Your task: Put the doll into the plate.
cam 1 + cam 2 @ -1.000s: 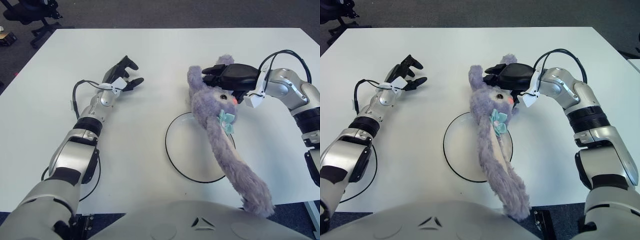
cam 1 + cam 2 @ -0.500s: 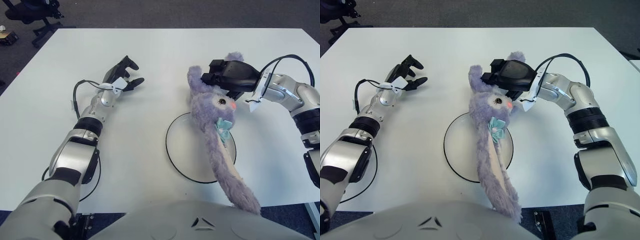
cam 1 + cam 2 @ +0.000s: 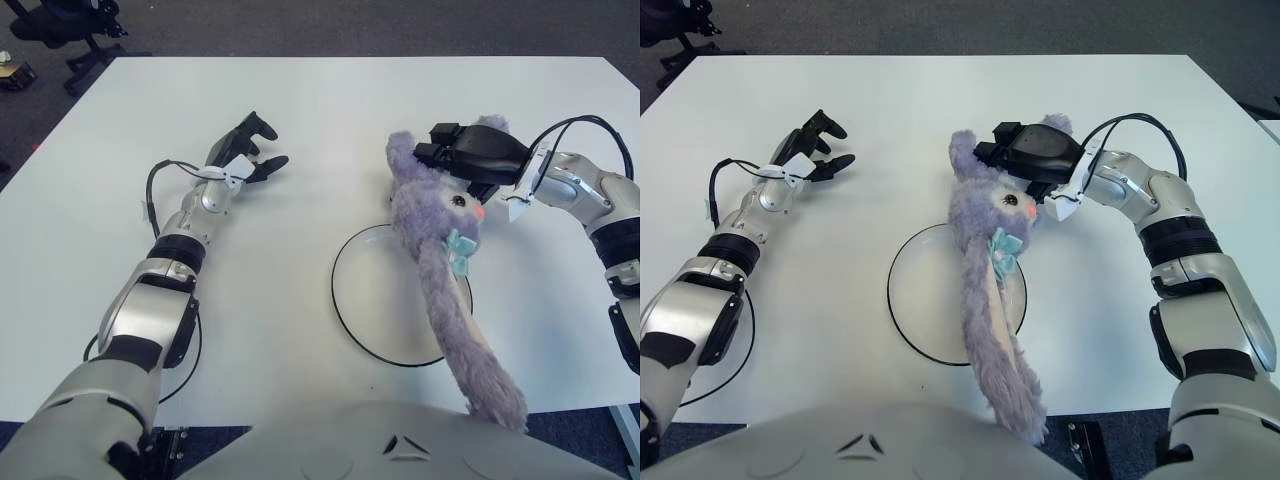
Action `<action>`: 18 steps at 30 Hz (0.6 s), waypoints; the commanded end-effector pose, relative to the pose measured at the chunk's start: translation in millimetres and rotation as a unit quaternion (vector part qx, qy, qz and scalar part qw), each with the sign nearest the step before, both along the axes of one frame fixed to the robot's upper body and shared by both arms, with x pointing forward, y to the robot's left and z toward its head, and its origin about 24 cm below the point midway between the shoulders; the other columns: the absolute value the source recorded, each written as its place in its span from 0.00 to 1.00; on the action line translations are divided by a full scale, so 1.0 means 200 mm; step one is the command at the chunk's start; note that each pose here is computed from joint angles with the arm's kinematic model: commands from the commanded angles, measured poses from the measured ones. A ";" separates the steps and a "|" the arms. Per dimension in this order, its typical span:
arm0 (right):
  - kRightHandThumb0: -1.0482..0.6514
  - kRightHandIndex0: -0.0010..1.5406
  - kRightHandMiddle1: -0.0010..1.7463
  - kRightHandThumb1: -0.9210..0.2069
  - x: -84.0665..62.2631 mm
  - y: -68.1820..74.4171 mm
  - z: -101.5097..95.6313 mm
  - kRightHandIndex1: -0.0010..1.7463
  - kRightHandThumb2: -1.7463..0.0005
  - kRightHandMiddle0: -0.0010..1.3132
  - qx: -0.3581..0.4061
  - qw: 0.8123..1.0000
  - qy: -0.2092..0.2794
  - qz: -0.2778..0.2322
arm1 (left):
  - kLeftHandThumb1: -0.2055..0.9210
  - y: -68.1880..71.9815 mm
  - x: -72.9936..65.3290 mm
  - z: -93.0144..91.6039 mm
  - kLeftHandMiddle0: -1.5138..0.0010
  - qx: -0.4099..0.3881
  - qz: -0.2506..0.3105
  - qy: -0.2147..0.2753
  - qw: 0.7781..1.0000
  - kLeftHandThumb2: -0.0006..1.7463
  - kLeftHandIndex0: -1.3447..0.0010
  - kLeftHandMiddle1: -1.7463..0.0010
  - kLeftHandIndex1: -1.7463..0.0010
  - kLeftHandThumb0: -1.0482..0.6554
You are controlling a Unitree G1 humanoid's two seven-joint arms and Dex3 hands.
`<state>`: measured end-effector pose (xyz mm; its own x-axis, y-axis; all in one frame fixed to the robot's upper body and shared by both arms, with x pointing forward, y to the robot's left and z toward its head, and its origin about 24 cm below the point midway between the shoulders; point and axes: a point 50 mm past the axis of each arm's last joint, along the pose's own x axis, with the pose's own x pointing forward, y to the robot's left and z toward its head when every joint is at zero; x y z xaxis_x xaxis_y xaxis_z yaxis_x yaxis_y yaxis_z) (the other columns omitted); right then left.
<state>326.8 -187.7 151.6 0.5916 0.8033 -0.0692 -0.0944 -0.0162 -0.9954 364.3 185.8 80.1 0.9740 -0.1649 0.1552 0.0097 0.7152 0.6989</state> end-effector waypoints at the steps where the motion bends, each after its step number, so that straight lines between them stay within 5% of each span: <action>1: 0.62 0.36 1.00 0.42 0.00 -0.02 -0.01 0.91 0.36 0.27 0.032 0.999 0.015 -0.019 | 1.00 0.03 -0.02 -0.03 0.77 0.002 0.002 0.010 1.000 0.23 0.81 0.07 0.17 0.61; 18: 0.62 0.37 1.00 0.50 0.05 -0.02 0.10 0.98 0.27 0.29 0.096 0.994 0.022 -0.046 | 1.00 0.04 -0.05 0.00 0.77 0.005 -0.018 -0.037 0.999 0.23 0.82 0.08 0.15 0.61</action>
<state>332.6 -190.6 154.3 0.6497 0.7600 -0.0157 -0.1635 0.1195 -0.9793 359.0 188.5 78.6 0.9645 -0.1881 0.1851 0.0073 0.7202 0.6937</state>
